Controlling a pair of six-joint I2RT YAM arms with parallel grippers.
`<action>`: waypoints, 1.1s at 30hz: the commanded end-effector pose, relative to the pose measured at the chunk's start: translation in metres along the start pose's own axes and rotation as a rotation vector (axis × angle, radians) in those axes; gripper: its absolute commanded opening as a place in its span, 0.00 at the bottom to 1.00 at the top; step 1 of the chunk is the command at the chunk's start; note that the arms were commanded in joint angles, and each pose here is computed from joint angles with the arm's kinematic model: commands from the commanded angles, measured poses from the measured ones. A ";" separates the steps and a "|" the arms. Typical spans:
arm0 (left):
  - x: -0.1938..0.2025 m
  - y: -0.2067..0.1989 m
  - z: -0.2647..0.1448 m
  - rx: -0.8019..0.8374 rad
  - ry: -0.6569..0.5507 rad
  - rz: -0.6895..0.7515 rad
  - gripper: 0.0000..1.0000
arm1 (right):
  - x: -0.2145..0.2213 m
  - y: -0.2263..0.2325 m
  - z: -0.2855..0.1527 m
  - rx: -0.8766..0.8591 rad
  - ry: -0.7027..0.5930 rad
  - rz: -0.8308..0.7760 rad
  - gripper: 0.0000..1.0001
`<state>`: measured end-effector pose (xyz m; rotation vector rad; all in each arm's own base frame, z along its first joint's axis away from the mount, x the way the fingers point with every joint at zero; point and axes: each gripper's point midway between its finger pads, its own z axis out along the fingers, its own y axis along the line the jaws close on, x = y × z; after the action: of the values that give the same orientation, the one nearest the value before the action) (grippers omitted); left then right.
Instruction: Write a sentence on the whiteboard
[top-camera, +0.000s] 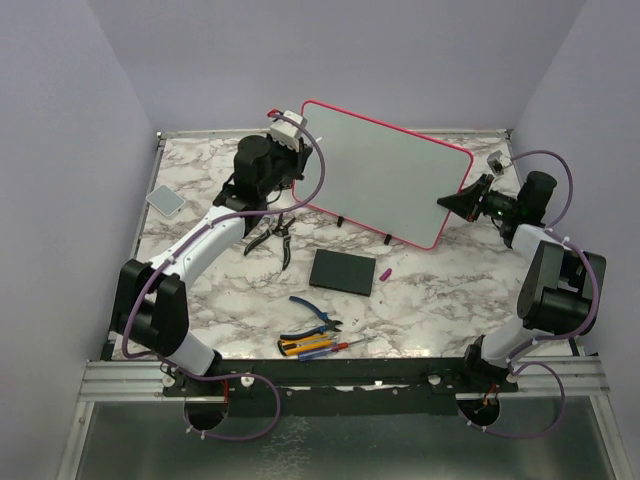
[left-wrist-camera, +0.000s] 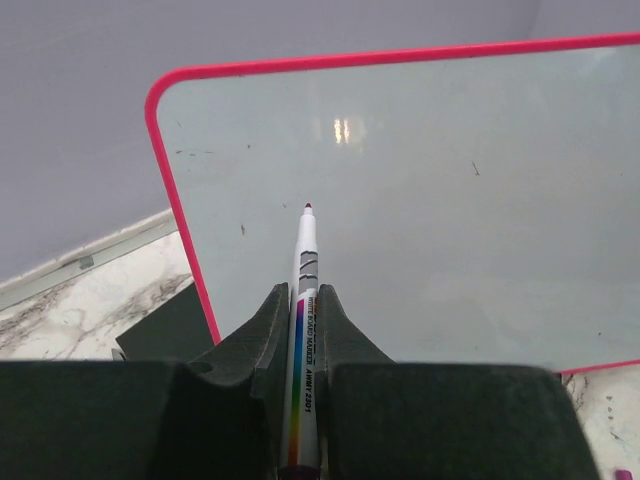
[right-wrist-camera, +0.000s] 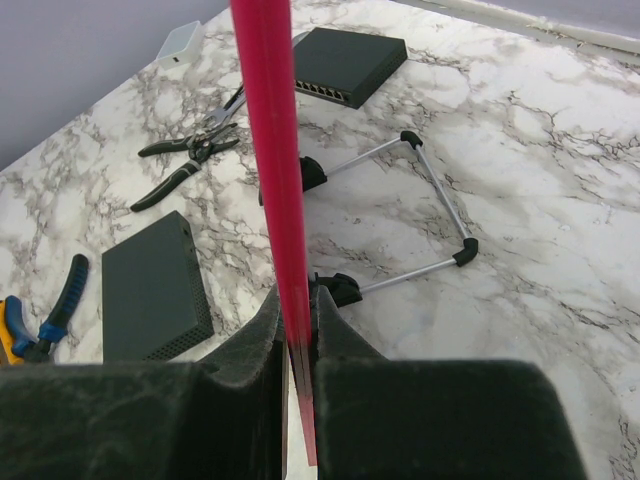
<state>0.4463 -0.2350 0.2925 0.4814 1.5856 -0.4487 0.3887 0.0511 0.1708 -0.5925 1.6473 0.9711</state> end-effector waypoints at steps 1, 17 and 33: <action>-0.018 0.014 0.010 -0.058 -0.079 -0.024 0.00 | 0.026 -0.016 -0.002 0.110 0.041 0.049 0.01; -0.004 0.031 0.022 -0.069 -0.101 -0.065 0.00 | 0.027 -0.017 -0.002 0.110 0.043 0.058 0.01; 0.039 0.031 0.026 -0.052 -0.020 -0.041 0.00 | 0.027 -0.017 -0.002 0.109 0.044 0.065 0.01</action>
<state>0.4841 -0.2215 0.2672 0.3728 1.5764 -0.4392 0.3883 0.0512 0.1708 -0.5908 1.6494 0.9725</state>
